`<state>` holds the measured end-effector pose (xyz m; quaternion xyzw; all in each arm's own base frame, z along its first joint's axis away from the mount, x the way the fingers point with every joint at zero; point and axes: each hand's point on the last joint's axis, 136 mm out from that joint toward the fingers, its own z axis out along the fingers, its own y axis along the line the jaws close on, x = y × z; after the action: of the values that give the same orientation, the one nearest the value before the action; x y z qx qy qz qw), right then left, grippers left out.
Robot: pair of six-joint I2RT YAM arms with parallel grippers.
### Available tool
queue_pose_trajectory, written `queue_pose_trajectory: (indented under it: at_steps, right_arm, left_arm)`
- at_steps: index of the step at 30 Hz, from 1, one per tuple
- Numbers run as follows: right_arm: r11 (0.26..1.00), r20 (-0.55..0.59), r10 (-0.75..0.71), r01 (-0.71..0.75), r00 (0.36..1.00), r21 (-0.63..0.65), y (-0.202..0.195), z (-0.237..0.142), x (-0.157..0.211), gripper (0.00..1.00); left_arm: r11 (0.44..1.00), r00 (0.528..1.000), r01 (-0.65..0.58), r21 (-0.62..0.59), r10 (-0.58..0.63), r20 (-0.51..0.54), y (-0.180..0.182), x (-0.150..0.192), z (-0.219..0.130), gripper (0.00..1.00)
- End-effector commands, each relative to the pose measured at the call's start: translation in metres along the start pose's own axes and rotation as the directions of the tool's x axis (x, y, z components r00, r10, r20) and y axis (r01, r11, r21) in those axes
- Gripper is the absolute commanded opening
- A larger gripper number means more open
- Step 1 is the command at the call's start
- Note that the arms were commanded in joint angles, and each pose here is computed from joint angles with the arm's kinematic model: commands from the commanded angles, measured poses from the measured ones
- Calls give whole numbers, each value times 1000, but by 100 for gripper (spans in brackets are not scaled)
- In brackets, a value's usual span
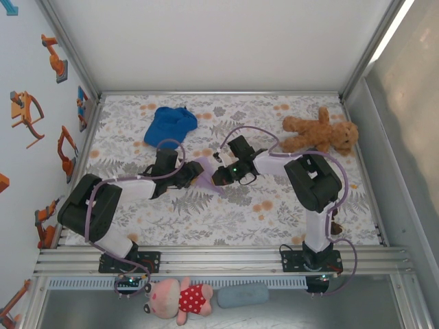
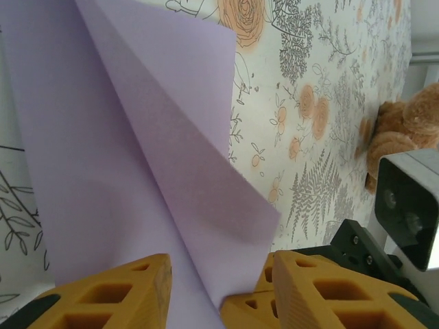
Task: Fold a paper plane with a square sheet of paper (pick it up from the middle)
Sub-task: Fourth fold the wing at the center of the table.
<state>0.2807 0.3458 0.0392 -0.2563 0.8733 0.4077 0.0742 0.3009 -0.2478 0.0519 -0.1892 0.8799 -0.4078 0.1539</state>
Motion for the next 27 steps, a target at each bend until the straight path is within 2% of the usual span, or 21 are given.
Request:
queue_pose_trajectory:
  at_steps: [1,8,17,23,27]
  right_arm:
    - [999,2,37,-36,999,-39,0,2,2,0]
    - [998,0,54,-54,999,-43,-5,3,4,0]
    - [997,-4,67,-68,998,-39,-11,5,7,0]
    - [997,1,71,-71,997,-41,-10,3,6,0]
    - [997,21,65,-65,998,-37,-6,-3,3,8]
  left_arm:
    - [999,1000,-31,16,31,-6,-2,2,5,41]
    - [1000,999,-25,16,26,-27,2,4,13,40]
    - [1000,999,-13,-5,13,-52,10,8,21,45]
    - [991,997,15,-134,-26,-78,30,12,22,45]
    - [975,995,23,-221,-45,-93,42,16,20,45]
